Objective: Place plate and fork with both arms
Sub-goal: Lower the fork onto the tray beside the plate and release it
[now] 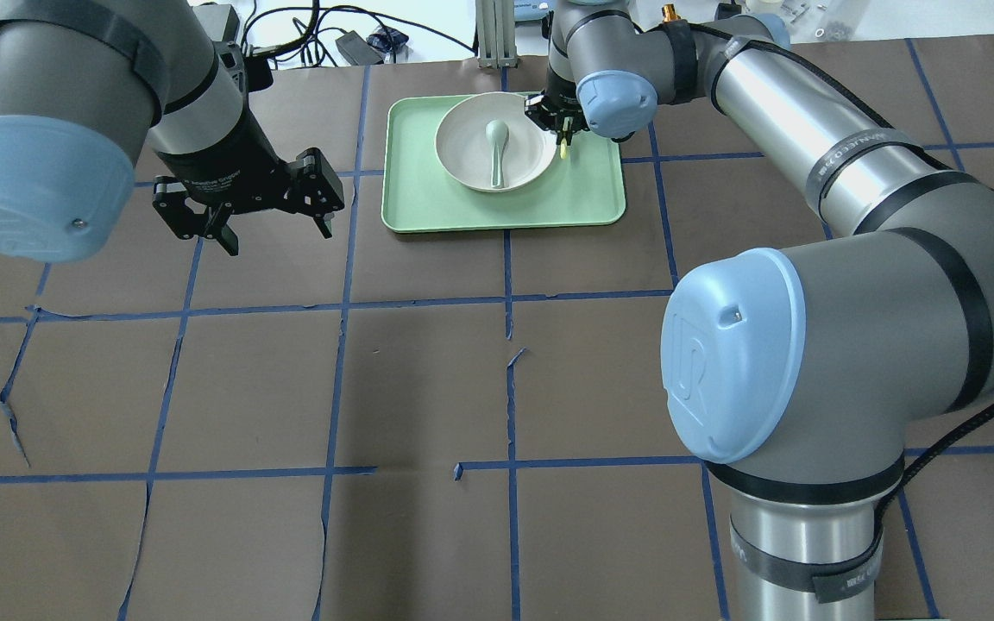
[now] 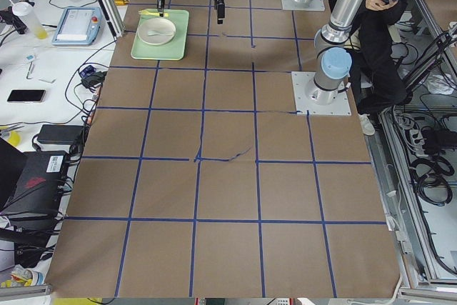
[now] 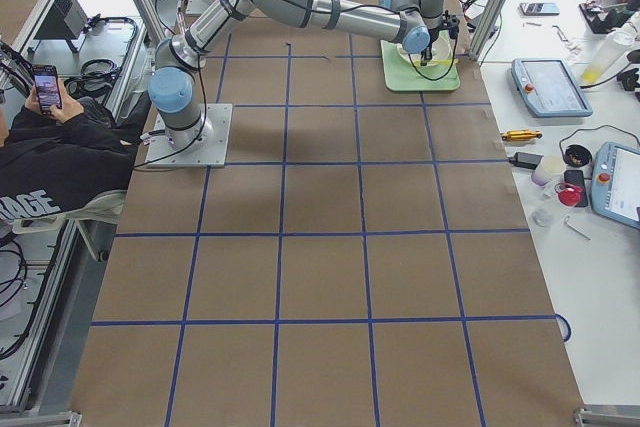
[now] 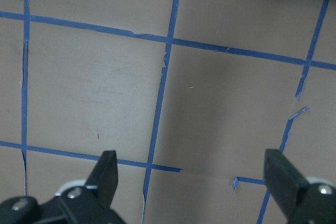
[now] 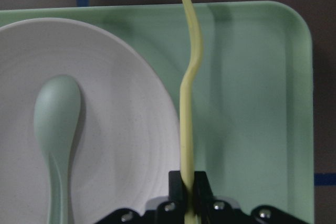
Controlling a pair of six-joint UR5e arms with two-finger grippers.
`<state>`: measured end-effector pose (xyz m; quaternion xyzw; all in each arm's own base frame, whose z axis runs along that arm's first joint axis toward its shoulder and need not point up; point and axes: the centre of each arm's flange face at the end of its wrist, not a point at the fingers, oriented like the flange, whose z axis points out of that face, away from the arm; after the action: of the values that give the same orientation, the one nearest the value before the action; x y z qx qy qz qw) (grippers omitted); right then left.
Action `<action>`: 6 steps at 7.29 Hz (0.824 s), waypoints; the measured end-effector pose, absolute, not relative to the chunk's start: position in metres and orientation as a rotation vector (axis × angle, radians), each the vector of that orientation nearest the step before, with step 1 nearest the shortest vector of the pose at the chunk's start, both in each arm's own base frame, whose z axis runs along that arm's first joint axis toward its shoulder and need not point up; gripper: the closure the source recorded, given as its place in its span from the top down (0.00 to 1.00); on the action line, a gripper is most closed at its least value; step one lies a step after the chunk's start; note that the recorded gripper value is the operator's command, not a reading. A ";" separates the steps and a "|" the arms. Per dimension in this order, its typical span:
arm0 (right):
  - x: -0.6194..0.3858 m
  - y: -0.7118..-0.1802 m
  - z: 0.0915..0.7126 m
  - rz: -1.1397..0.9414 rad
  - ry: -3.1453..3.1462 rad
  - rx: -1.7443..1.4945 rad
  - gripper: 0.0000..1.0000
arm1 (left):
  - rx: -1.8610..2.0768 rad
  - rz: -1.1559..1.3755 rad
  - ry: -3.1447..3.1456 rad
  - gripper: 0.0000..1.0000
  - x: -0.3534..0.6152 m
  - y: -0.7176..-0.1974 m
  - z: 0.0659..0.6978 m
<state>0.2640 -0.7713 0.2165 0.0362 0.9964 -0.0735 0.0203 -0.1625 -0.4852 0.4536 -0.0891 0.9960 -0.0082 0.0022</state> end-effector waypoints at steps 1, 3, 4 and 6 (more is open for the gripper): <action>0.260 -0.765 0.205 -0.193 3.103 0.128 0.07 | -0.279 -0.028 3.125 1.00 -0.162 -0.485 0.454; 0.254 -0.754 0.192 -0.153 3.148 -0.014 0.83 | -0.278 -0.029 3.125 1.00 -0.162 -0.485 0.455; 0.252 -0.750 0.193 -0.148 3.161 -0.078 1.00 | -0.278 -0.029 3.125 1.00 -0.162 -0.485 0.455; 0.250 -0.746 0.205 -0.166 3.163 -0.108 1.00 | -0.276 -0.028 3.125 1.00 -0.162 -0.485 0.454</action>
<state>0.2497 -0.7460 0.2051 -0.0342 0.9980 -0.0522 -0.0138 -0.1619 -0.4853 0.4543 -0.0880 0.9961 -0.0089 0.0021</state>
